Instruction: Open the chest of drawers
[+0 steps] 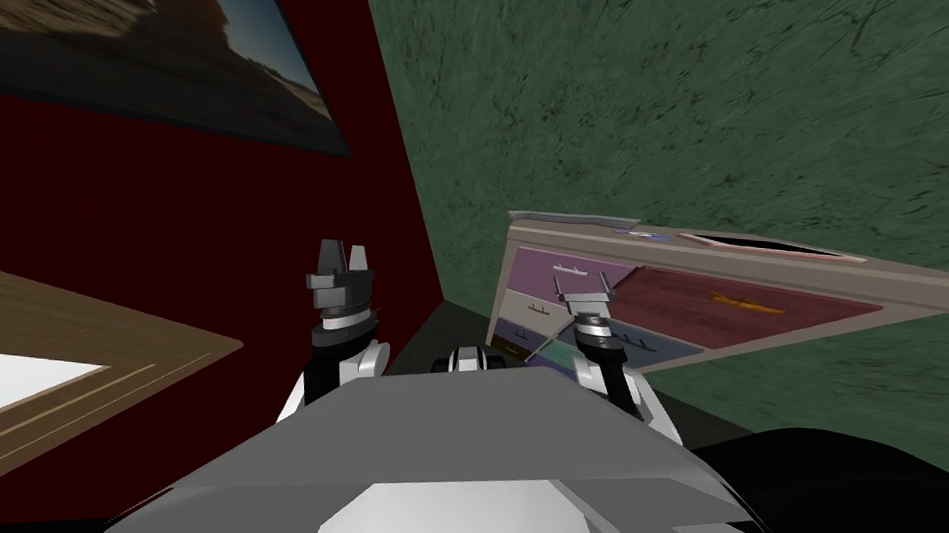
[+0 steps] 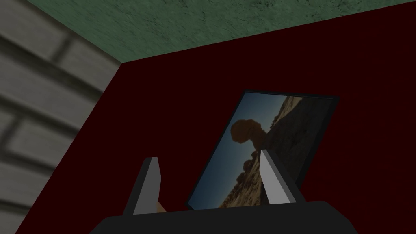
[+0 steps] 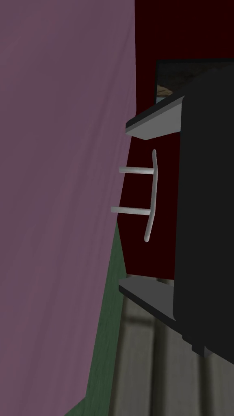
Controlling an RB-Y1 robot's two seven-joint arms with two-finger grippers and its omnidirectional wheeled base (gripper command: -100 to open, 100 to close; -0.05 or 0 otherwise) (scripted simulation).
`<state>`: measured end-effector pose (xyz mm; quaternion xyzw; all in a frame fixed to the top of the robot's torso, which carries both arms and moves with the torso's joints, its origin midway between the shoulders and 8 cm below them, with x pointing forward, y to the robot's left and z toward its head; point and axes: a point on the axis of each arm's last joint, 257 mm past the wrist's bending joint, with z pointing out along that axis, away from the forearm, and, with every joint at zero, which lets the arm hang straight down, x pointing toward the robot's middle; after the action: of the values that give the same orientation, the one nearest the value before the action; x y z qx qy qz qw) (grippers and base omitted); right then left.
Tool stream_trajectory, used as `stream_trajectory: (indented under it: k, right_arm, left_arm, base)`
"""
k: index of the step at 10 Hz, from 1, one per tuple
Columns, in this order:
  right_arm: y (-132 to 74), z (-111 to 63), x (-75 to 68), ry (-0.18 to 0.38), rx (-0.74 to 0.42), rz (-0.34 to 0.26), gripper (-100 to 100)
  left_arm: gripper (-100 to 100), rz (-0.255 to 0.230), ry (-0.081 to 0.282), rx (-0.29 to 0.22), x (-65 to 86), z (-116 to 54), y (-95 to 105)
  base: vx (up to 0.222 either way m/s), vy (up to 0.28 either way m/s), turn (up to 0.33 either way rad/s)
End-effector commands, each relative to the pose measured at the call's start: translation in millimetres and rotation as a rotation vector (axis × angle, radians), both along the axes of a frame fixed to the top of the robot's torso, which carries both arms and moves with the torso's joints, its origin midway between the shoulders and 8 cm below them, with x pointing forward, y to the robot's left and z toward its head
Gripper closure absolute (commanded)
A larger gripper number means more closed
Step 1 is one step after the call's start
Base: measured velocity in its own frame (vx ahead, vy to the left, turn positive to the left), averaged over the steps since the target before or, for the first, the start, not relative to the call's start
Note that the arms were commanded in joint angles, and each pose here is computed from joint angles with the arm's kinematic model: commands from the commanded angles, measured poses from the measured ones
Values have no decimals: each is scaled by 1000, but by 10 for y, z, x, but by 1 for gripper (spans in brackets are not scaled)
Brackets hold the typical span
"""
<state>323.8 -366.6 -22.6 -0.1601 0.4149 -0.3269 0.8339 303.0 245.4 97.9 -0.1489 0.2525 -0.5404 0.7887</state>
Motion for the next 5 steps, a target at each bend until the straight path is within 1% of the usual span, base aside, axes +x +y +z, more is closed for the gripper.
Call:
stream_trajectory:
  k: [1, 3, 4, 5]
  right_arm:
    - [-84, 82, -21, -25, 14, -15, -100]
    - [-113, 173, -15, -37, -9, -7, -100]
    - [-189, 198, -62, -62, 34, -38, -100]
    - [-211, 187, -80, -68, 53, -51, -100]
  left_arm:
    - [0, 0, 0, 0, 0, 0, 0]
    - [0, 0, 0, 0, 0, 0, 0]
    - [0, 0, 0, 0, 0, 0, 0]
    - [0, 0, 0, 0, 0, 0, 0]
  base:
    - [68, 163, -173]
    - [52, 163, -147]
    - [50, 163, -157]
    - [47, 149, -103]
